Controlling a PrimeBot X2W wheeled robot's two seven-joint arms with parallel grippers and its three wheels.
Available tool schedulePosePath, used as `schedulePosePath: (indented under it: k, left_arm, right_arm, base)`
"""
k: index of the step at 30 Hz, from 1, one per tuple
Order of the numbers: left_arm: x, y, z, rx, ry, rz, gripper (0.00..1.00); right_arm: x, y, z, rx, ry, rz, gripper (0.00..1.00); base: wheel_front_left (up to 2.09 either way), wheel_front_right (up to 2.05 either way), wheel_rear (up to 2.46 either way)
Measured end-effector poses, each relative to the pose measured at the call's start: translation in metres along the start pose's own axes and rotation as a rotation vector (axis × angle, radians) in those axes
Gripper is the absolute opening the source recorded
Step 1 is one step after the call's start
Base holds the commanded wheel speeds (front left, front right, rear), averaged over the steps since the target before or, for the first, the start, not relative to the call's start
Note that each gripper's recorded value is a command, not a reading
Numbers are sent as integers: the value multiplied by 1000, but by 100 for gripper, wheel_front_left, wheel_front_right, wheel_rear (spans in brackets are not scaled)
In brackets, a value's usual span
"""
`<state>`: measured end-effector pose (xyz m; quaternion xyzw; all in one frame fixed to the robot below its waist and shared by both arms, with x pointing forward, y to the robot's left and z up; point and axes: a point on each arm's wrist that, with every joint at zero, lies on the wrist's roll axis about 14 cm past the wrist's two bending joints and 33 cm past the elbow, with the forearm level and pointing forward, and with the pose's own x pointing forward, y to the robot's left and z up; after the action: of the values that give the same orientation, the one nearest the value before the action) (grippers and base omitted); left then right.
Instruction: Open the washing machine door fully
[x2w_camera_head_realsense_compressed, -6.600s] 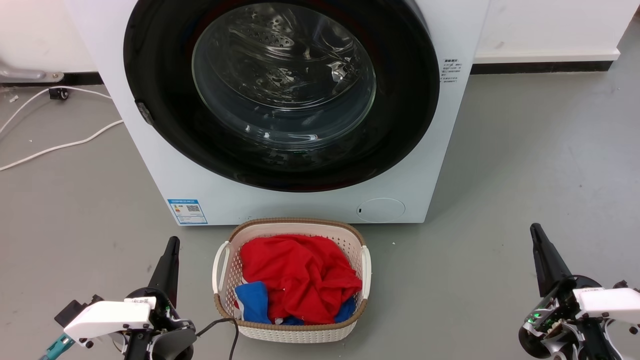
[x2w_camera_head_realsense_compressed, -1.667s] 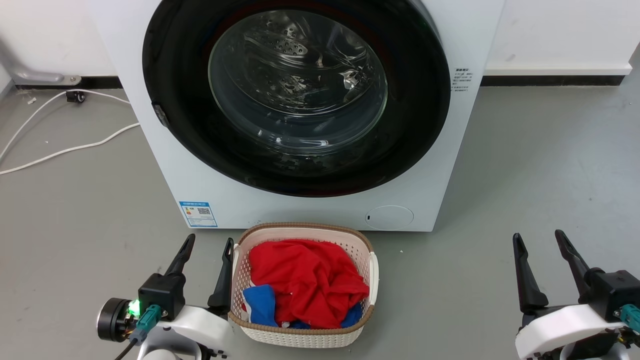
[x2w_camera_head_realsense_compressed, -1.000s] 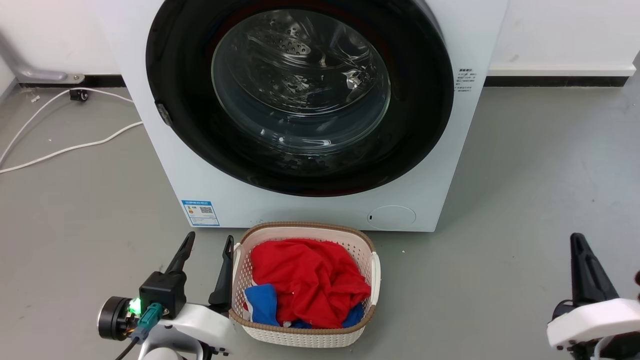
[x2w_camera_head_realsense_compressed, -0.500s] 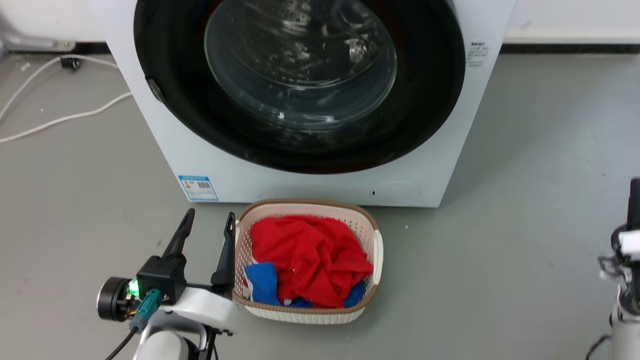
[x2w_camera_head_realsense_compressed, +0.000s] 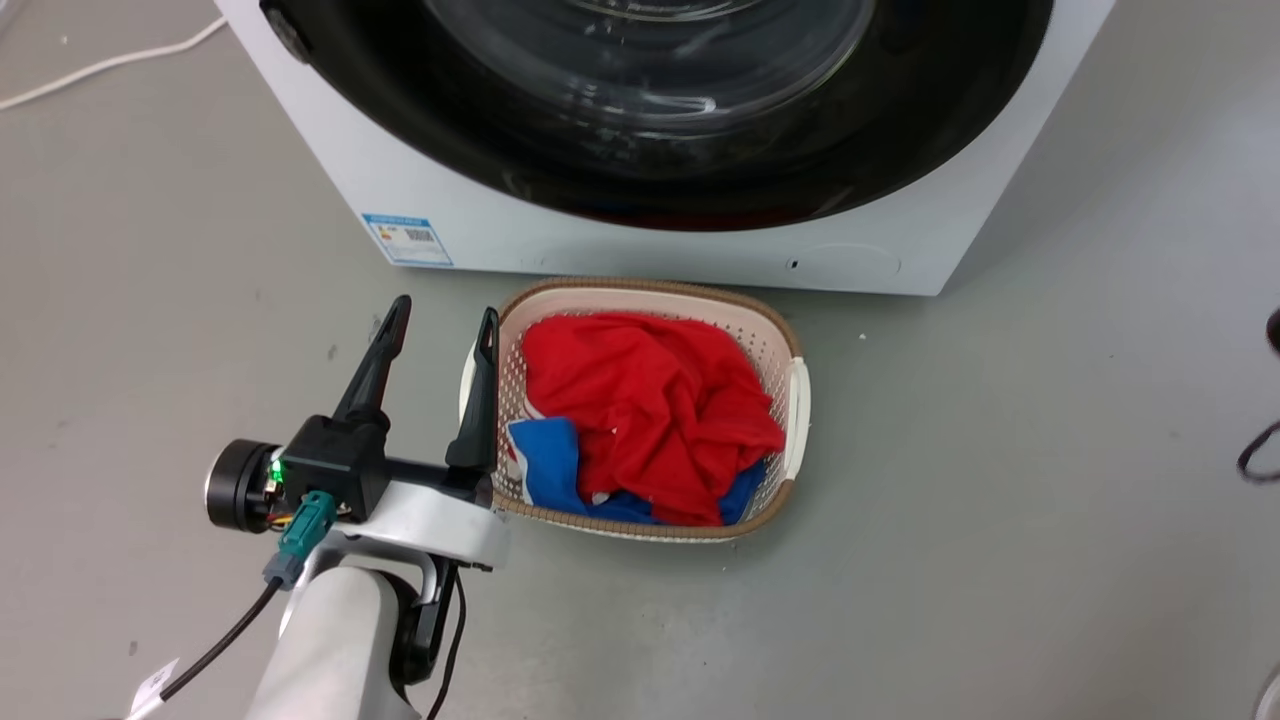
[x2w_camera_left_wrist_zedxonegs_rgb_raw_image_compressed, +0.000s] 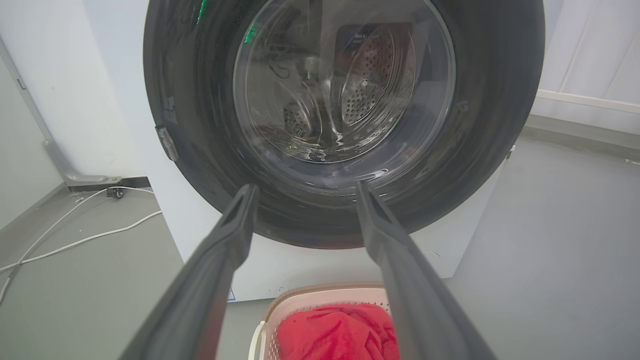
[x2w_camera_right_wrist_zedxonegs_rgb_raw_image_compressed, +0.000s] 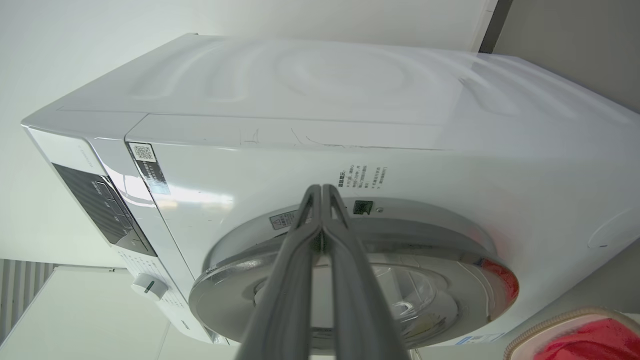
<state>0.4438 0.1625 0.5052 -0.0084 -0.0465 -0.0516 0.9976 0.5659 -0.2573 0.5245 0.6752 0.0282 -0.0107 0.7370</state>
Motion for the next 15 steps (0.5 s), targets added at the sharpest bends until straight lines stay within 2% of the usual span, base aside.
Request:
schedulePosePath:
  k: [6, 10, 15]
  left_arm:
    - [9, 6, -7, 5, 7, 16, 100]
    - [15, 7, -12, 10, 13, 16, 100]
    - [23, 8, -17, 12, 15, 16, 100]
  right_arm:
    - [47, 31, -35, -2, 186, 58, 0]
    - [71, 48, -59, -58, 287, 74, 0]
    - [95, 52, -91, -148, 417, 46, 0]
  base:
    - [0, 0, 0]
    - [0, 0, 0]
    - [0, 0, 0]
